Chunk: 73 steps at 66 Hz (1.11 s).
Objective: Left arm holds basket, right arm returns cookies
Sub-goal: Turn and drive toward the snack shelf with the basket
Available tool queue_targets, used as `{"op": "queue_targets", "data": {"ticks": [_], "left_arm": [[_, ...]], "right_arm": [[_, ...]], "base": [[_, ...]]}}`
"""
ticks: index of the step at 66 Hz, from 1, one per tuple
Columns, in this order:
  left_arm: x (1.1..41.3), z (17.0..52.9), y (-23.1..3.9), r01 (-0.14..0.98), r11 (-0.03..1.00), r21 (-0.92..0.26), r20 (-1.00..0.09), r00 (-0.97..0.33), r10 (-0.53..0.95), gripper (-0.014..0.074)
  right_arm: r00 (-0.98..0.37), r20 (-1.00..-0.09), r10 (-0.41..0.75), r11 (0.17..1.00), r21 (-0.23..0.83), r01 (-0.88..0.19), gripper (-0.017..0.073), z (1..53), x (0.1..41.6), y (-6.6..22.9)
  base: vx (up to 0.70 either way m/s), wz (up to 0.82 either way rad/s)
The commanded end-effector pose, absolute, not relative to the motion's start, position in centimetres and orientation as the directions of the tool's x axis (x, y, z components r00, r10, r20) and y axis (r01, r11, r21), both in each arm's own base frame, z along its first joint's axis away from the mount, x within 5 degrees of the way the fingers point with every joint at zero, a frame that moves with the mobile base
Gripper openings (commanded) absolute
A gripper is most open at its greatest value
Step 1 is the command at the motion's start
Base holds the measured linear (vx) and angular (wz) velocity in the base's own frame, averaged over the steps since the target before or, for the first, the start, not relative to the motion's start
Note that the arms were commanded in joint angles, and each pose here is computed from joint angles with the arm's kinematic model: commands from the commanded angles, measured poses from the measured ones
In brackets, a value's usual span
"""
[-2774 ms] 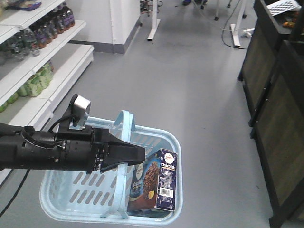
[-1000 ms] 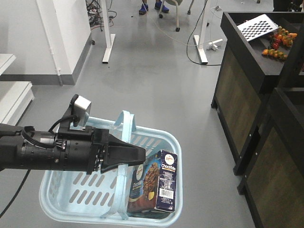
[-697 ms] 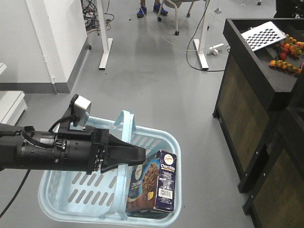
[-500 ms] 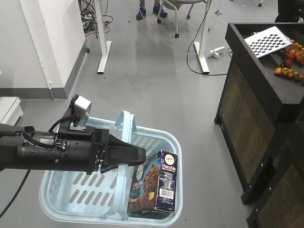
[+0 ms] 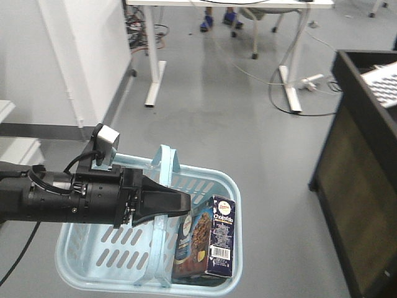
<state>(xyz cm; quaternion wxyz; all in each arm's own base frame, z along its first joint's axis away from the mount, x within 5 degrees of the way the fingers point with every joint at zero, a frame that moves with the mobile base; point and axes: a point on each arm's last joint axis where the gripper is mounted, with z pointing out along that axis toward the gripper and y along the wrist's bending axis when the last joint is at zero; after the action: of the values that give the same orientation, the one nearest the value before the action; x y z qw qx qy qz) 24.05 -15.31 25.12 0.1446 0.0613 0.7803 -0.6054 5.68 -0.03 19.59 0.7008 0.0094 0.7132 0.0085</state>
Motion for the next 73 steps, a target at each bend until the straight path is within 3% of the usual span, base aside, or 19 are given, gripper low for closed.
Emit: {"op": "queue_targets", "data": {"ticks": [1, 73], "left_arm": [[23.95, 28.42, -15.57, 0.329, 0.11, -0.938, -0.342, -0.93, -0.136, -0.0003], [23.95, 28.41, -15.57, 0.329, 0.111, -0.938, -0.342, -0.93, -0.137, -0.0003]], "right_arm": [[0.051, -0.999, 0.014, 1.0, 0.015, 0.001, -0.0011, 19.77, 5.65, -0.02], [0.051, -0.999, 0.014, 1.0, 0.015, 0.001, -0.0011, 19.77, 5.65, -0.02]], "base": [[0.31, 0.4], [0.28, 0.75]]}}
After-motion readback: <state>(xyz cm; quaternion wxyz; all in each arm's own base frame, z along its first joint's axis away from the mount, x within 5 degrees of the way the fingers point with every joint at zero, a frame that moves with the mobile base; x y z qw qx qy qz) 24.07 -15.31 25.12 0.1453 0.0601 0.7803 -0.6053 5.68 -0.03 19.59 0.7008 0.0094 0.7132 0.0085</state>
